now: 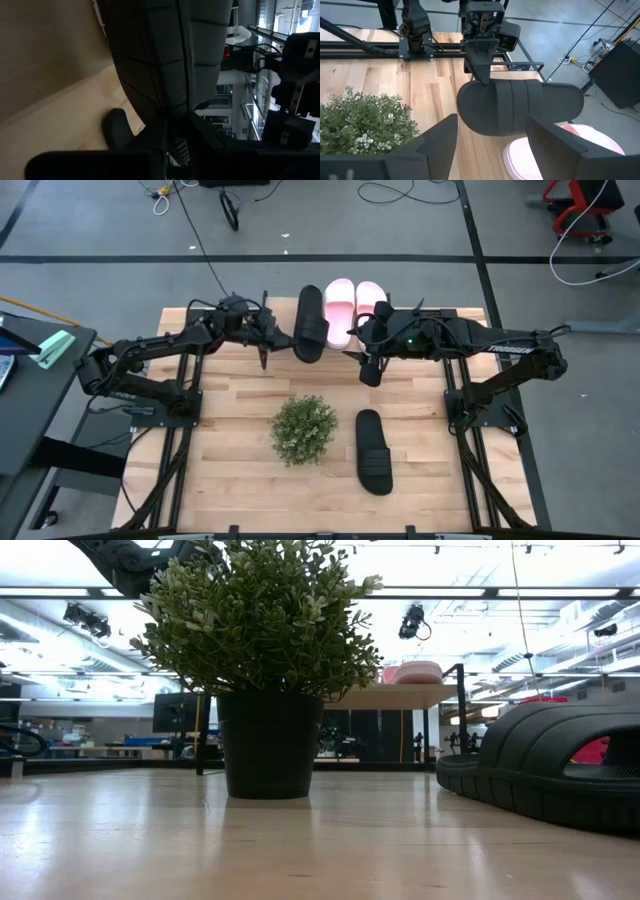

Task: Pick and place slides into the shelf
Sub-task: Put the left black slipper on the shelf

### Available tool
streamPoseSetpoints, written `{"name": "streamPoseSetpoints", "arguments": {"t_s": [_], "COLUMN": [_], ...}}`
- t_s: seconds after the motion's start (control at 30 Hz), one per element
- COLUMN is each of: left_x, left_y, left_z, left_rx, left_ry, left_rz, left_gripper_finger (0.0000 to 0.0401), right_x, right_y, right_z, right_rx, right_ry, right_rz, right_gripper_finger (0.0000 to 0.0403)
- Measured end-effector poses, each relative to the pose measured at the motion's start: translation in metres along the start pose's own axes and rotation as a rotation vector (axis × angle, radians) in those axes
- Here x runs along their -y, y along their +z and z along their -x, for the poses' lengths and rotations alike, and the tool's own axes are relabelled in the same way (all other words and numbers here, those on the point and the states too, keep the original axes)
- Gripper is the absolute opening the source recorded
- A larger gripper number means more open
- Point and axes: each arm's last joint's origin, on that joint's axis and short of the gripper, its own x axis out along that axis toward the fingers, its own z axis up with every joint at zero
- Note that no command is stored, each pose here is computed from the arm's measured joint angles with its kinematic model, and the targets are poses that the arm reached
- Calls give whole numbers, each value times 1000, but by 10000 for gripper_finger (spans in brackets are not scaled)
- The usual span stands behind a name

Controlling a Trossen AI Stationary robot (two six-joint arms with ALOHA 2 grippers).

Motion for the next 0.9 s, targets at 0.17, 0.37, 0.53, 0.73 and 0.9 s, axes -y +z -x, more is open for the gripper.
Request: {"name": "streamPoseSetpoints", "arguments": {"t_s": [0.17,0.37,0.53,0.73,0.9], "left_x": [1,0,-3,-3,-7], "left_y": [-4,-10,-10,-9,-10], "left_z": [-2,-5,-8,-7,-7], "left_rx": [-15,-19,-15,2,-7], "left_ry": [1,29,48,53,87], "left_rz": [-1,9,17,16,29], "left_gripper_finger": [52,52,52,52,59], "right_x": [0,0,0,0,0], "right_y": [0,0,0,0,0], "right_z": [0,0,0,0,0], "right_rx": [0,0,0,0,0], "right_ry": [0,0,0,0,0], "right_rz": [0,0,0,0,-2], "right_gripper_finger": [240,240,240,240,240]}}
